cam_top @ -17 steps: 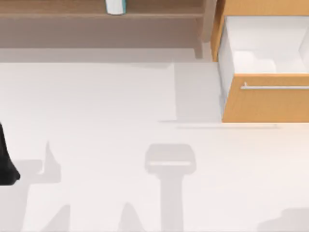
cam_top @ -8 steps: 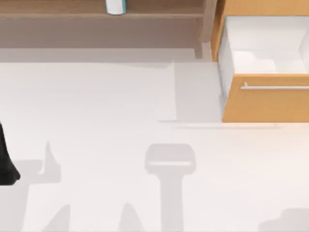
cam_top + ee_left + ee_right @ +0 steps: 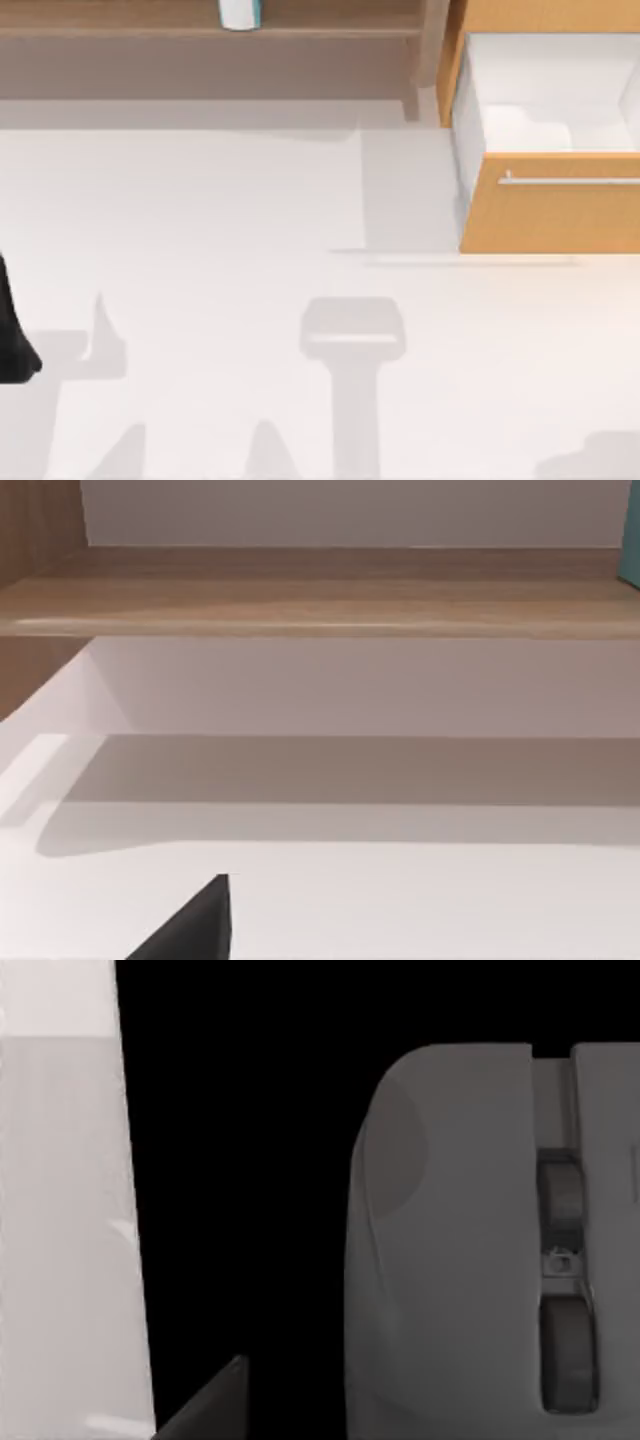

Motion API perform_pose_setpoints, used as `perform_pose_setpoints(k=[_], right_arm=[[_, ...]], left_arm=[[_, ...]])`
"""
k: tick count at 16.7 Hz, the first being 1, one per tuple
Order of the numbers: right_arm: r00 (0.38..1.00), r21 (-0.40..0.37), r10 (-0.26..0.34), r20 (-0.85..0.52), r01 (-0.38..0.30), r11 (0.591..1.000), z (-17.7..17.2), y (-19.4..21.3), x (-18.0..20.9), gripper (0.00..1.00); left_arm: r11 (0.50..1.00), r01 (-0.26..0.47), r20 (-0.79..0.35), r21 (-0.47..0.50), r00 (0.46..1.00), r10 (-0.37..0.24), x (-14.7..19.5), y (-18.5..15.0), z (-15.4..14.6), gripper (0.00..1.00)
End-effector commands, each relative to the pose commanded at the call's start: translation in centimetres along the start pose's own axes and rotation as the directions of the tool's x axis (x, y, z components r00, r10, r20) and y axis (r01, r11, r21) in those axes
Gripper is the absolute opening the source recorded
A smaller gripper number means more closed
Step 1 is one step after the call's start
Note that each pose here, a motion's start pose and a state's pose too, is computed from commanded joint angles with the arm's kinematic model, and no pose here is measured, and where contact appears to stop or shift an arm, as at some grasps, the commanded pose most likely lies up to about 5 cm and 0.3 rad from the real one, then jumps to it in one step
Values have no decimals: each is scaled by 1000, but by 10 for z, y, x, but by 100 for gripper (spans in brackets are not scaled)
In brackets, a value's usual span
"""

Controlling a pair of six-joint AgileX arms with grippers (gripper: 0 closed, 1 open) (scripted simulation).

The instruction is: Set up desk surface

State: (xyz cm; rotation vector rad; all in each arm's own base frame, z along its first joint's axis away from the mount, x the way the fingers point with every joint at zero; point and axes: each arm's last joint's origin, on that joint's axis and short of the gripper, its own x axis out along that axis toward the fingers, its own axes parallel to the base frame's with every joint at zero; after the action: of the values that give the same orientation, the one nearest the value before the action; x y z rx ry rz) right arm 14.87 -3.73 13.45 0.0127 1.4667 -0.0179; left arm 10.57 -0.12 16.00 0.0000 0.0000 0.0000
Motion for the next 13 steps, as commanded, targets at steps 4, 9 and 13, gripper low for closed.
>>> perform_pose_setpoints(k=[4,9,13], right_arm=[[1000,0,0,1,0,1000,0,0,0,100],[992,-58,-49,114,56,997,14,-2,-6,100],[938,-174,-137,318,200,964,38,-2,-7,100]], left_arm=[[1000,0,0,0,1000,0,0,0,0,100],[1000,0,0,0,1000,0,0,0,0,100],[1000,0,0,0,1000,0,0,0,0,100]])
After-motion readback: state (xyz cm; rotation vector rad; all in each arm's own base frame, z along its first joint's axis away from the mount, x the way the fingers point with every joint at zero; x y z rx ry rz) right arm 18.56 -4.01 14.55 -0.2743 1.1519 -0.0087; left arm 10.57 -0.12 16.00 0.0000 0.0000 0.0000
